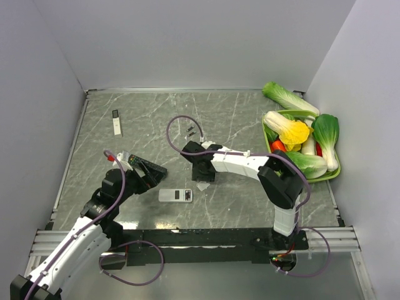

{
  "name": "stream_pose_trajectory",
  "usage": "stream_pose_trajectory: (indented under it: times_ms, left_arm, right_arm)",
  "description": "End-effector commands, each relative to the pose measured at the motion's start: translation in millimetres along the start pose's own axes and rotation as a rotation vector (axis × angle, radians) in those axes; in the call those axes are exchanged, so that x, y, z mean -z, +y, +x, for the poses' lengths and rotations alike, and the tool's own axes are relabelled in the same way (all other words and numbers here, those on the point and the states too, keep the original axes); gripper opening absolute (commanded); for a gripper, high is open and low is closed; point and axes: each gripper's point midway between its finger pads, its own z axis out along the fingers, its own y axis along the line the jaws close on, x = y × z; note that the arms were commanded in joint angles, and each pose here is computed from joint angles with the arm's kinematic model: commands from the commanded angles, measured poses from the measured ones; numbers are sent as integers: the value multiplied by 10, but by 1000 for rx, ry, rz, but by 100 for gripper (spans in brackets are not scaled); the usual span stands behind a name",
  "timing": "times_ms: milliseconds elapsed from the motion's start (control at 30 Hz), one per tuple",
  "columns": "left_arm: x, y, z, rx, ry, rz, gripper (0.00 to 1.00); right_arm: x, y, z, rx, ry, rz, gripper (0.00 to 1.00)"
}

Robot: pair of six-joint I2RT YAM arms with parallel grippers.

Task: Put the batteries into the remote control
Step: Pick up the battery cover at the center of the board.

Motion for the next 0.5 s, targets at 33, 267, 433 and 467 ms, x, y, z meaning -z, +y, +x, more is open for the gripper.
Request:
stream_pose_trajectory:
  times_ms: [33,267,433,467]
  left_arm:
    - [0,-64,-17,-18,-10,38,99]
    - [0,-62,-9,-18,-3,35,99]
    - [-2,-71,-2,-15,1,39,99]
    - [-1,-81,0,-15,3,45,99]
  right_arm:
    - [-35,95,-69,-46,-16,13,50]
    - [-101,111,-28,-52,-4,13,43]
    - [-138,91,-10,-51,1,23,37]
    - [-142,81,-9,-48,-1,24,36]
